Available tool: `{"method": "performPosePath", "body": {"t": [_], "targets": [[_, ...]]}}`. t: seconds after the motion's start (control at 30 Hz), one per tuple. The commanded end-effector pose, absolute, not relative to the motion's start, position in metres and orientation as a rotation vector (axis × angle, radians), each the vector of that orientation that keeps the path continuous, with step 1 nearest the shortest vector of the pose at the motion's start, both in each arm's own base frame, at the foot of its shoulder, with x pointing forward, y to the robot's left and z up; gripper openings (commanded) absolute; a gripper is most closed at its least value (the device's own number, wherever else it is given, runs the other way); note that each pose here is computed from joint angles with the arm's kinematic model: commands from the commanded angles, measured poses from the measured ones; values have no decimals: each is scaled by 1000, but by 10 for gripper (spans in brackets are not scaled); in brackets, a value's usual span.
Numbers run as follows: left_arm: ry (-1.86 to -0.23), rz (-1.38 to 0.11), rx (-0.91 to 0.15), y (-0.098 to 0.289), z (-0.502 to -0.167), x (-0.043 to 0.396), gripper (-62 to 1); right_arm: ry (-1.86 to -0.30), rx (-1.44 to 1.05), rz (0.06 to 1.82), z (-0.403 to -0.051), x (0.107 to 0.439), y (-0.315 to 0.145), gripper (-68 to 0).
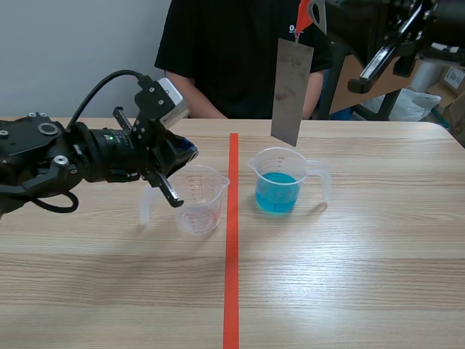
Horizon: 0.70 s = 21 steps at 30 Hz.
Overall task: Do the redox reaction experiment.
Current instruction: 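Raise the plate and point at it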
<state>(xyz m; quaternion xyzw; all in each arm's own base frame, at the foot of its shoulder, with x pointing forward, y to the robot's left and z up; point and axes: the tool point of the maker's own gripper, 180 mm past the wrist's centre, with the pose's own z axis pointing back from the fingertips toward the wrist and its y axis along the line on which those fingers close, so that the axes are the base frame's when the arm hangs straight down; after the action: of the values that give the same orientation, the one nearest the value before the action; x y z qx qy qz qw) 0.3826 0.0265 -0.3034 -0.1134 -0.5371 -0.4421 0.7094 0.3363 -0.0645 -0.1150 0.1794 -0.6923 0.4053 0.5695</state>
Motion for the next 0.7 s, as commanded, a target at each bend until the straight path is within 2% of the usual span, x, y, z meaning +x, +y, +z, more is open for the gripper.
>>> {"method": "performPosePath", "body": {"t": [0.0,0.67], "targets": [[-1248,-994,-271,12,-285,391,-560,-1666,428,955,-102,336,-66,-658],[-1245,-1009,-321,-46,-285,418,-560,-1663,426,956,-102,336,-66,-658]]}}
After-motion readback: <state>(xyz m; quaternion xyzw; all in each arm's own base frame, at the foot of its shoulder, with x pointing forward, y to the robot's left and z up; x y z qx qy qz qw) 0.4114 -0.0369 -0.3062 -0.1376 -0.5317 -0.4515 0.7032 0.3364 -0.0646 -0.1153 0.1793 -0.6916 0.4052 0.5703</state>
